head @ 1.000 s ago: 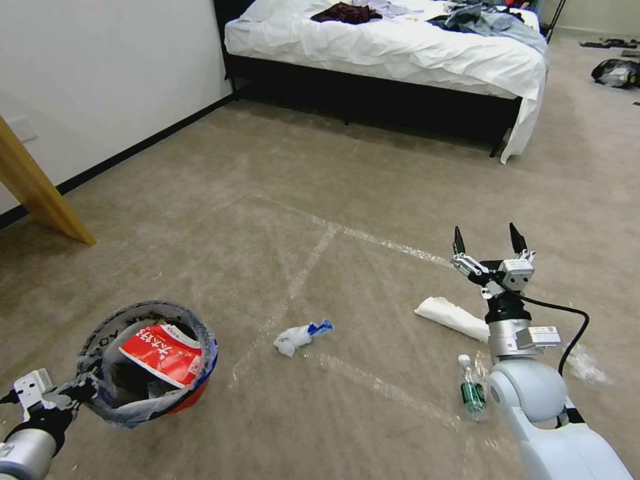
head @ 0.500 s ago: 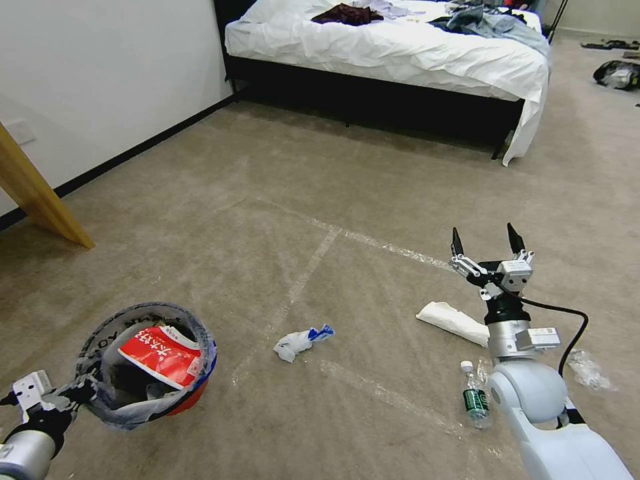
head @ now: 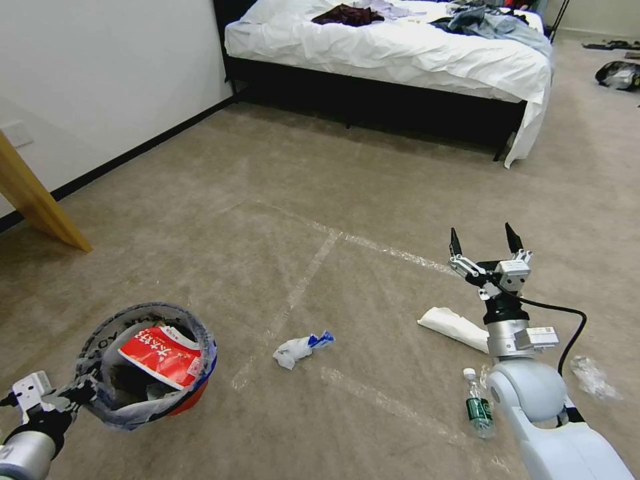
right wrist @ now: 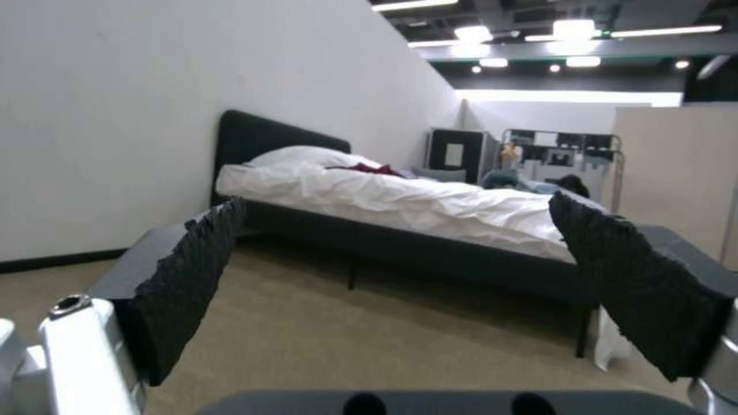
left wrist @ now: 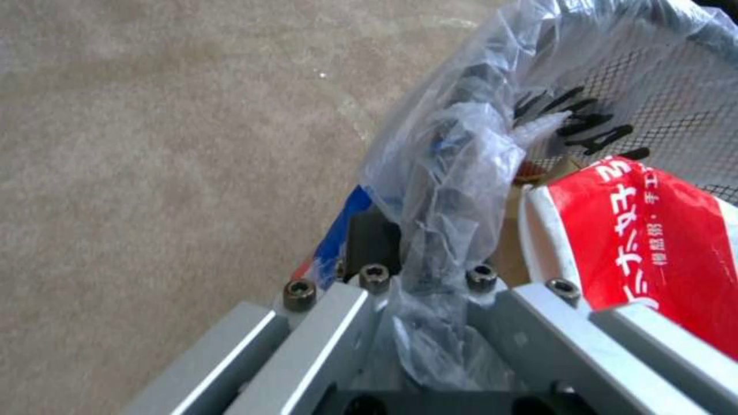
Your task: Pick up the trash bin and place the garbage on the floor into it.
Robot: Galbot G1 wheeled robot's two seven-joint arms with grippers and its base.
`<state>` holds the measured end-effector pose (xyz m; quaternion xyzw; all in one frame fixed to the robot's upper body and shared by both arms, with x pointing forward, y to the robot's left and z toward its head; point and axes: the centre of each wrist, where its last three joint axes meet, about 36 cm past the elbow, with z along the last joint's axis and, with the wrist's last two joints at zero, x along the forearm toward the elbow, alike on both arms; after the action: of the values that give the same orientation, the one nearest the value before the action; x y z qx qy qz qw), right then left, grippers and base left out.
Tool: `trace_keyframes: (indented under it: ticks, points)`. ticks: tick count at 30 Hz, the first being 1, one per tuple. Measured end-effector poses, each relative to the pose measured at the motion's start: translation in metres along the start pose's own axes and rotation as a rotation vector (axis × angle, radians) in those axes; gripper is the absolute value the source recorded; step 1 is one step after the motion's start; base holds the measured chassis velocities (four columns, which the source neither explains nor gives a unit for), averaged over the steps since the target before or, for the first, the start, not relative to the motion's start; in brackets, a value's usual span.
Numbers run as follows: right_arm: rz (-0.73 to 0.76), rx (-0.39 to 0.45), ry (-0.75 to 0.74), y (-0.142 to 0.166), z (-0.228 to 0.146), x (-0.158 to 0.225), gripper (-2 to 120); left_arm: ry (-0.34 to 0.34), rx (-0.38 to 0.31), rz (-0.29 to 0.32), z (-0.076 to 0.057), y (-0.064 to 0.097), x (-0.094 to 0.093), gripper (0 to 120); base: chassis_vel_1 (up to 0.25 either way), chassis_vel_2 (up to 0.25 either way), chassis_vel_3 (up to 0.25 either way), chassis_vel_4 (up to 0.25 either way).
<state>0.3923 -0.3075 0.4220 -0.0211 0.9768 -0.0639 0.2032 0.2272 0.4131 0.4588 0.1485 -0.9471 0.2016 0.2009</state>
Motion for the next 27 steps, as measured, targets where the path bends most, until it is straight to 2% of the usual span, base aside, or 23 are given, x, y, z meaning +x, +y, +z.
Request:
trace_keyframes:
  ticks: [5, 7, 10, 12, 14, 16, 17, 20, 23, 25, 27]
  points:
    - [-0.060, -0.016, 0.074, 0.014, -0.005, -0.018, 100, -0.008, -0.004, 0.001, -0.002, -0.001, 0.002, 1, -0.014, 0.014, 0.015, -0.028]
    - [-0.100, -0.048, 0.189, 0.031, -0.007, -0.027, 100, -0.009, -0.003, 0.000, -0.002, -0.002, 0.003, 1, 0.000, 0.000, 0.000, 0.000]
    - [-0.114, -0.053, 0.265, 0.037, -0.008, -0.029, 100, -0.009, -0.002, 0.000, -0.002, -0.002, 0.004, 1, 0.000, 0.000, 0.000, 0.000]
    - [-0.183, -0.015, 0.559, 0.056, -0.018, -0.036, 100, -0.013, -0.004, 0.005, -0.003, -0.005, 0.004, 1, 0.000, 0.000, 0.000, 0.000]
    - [-0.204, -0.001, 0.610, 0.061, -0.018, -0.038, 100, -0.012, -0.006, 0.004, -0.003, -0.005, 0.005, 1, 0.000, 0.000, 0.000, 0.000]
    - [-0.293, 0.025, 0.750, 0.076, -0.016, -0.049, 100, -0.015, -0.007, 0.000, -0.004, -0.004, 0.009, 1, 0.000, 0.000, 0.000, 0.000]
    - [-0.293, 0.025, 0.750, 0.076, -0.016, -0.049, 100, -0.015, -0.007, 0.000, -0.004, -0.004, 0.009, 1, 0.000, 0.000, 0.000, 0.000]
    - [-0.441, 0.033, 0.950, 0.098, -0.019, -0.068, 100, -0.021, -0.007, -0.006, -0.006, -0.003, 0.015, 1, 0.000, 0.000, 0.000, 0.000]
    - [-0.495, 0.057, 0.993, 0.111, -0.013, -0.074, 100, -0.025, -0.006, -0.008, -0.007, -0.002, 0.017, 1, 0.000, 0.000, 0.000, 0.000]
    - [-0.635, 0.080, 1.089, 0.130, -0.001, -0.084, 100, -0.028, -0.005, -0.015, -0.007, -0.001, 0.021, 1, 0.000, 0.000, 0.000, 0.000]
    - [-0.692, 0.087, 1.103, 0.135, 0.004, -0.087, 100, -0.028, -0.004, -0.017, -0.007, -0.001, 0.022, 1, 0.000, 0.000, 0.000, 0.000]
